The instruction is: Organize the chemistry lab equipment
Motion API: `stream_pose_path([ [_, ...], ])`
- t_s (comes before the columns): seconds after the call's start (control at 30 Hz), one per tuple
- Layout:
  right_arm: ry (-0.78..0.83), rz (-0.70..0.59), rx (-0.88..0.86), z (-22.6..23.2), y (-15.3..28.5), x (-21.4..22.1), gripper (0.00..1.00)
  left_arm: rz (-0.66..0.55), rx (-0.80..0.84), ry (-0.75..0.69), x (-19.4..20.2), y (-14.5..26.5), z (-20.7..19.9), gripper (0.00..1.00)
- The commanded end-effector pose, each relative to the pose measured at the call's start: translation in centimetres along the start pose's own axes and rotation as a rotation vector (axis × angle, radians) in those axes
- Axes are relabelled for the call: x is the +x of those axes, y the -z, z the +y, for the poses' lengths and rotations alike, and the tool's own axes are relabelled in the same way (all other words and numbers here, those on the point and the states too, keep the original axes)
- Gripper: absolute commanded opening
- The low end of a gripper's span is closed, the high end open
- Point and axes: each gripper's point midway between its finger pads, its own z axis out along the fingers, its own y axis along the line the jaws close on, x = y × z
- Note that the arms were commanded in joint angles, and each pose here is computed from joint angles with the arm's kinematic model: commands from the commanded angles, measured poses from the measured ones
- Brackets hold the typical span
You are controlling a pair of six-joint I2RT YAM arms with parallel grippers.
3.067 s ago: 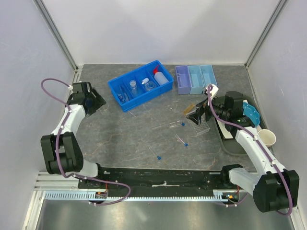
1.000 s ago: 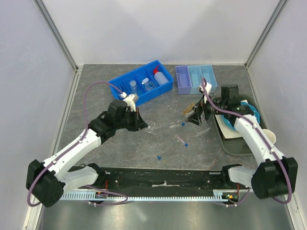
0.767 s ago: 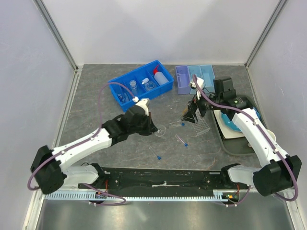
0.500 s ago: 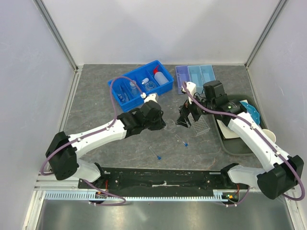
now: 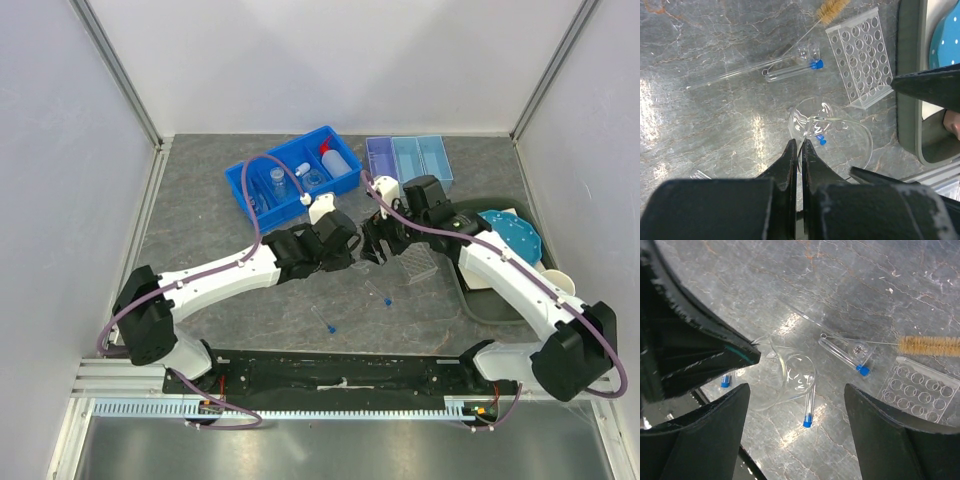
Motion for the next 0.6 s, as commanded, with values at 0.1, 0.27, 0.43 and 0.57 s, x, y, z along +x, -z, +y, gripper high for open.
stream_pose_path([
  [0.1,-0.002,-0.013,0.095,-0.9,-1.8,-1.7,0.71,-0.097,-0.032,0.07,-2.1,0.9,-1.3,0.02],
  [0.27,0.001,-0.015,0.116,-0.9,-2.1,-2.5,0.48,-0.115,-0.056,0.083,-2.3,1.1,-0.9,0.02],
  [0.43,0.017,-0.009,0.114,-0.6,-2.3,-2.5,0.21,-0.134,-0.06,0.089,-2.7,1.4,-0.7,0.02],
  [0.57,0.019,0.002,0.106,-0.5,-2.5,-2.2,0.09,-0.134,-0.009,0.086,-3.0,2.0,-1.6,0.06],
])
